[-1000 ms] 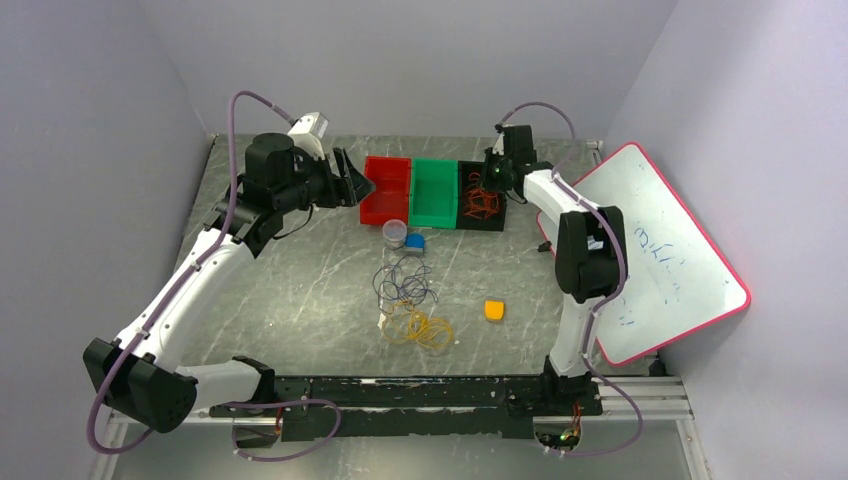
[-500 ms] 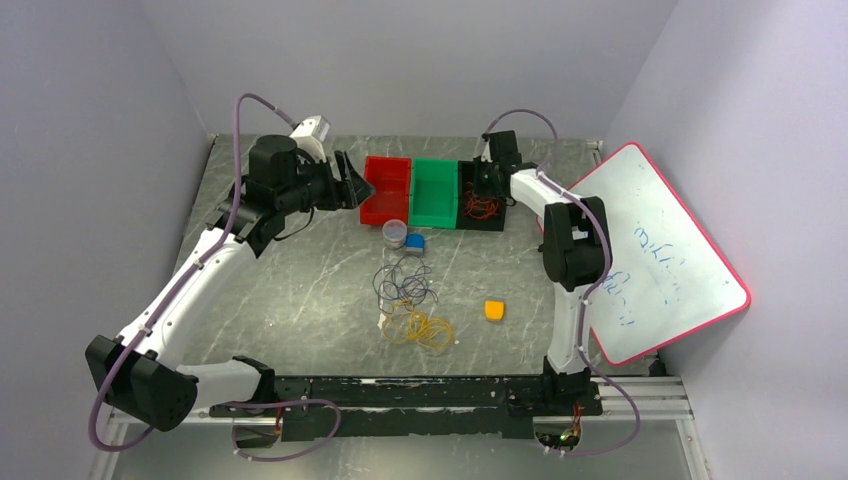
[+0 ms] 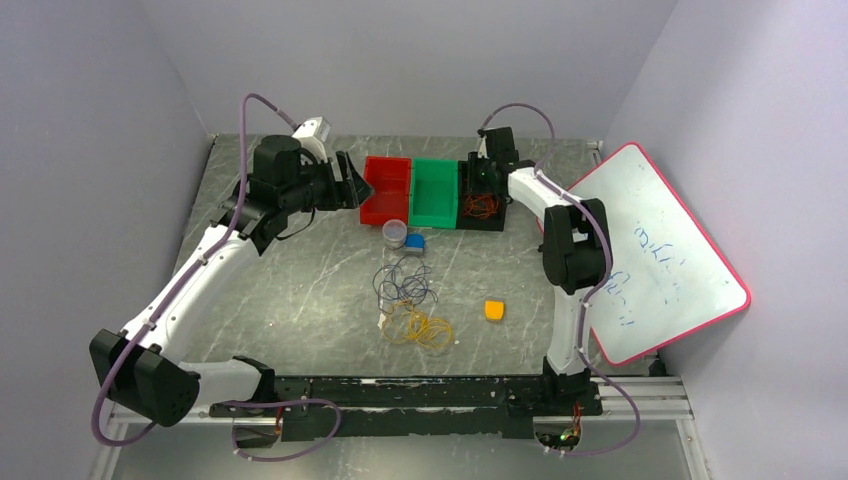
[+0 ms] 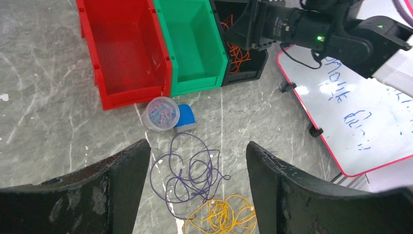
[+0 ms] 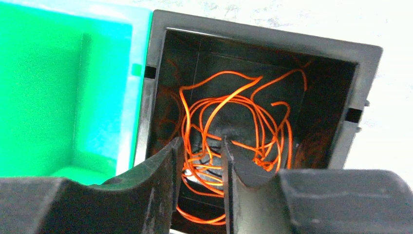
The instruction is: Untangle the cables
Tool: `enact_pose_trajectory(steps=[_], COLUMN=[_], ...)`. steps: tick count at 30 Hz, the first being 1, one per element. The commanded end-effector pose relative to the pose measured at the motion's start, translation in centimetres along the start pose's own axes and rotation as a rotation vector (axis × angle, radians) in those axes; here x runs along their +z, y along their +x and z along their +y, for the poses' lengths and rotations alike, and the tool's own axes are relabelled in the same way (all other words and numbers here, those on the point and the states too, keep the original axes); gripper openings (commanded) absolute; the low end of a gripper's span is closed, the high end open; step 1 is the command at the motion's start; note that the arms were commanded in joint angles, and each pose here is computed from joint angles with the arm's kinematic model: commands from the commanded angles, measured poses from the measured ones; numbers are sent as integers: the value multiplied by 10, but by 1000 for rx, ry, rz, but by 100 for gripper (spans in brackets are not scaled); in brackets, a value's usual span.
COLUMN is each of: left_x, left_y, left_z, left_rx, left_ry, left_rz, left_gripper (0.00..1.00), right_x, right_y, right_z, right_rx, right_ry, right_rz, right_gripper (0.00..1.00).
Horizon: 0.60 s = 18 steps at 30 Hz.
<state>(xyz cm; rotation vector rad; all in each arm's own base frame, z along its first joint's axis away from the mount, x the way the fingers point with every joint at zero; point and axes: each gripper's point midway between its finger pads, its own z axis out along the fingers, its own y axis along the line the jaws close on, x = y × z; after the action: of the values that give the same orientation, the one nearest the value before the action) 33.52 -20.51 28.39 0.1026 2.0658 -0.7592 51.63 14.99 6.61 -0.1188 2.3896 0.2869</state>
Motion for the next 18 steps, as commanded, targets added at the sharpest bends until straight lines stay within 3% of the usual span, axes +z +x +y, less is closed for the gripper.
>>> enact_pose_trajectory(steps=[1, 3, 7, 18], left_x=[0, 1, 3, 18], left_y=[0, 1, 5, 25], left_z=[15, 19, 30, 42], left_rx=[3, 6, 3, -15], left_ry=[-67, -88, -141, -167], left_rz=[-4, 2, 16, 70], left_gripper=[77, 77, 76, 75], right_x=[-31, -43, -72, -150], right_y=[-31, -40, -54, -54], right_z=[5, 8, 8, 3], right_rx=[-18, -8, 1, 119], right_ry=[2, -9, 8, 47], right_rz=[-93, -123, -187, -350], right_gripper=[43, 54, 63, 65])
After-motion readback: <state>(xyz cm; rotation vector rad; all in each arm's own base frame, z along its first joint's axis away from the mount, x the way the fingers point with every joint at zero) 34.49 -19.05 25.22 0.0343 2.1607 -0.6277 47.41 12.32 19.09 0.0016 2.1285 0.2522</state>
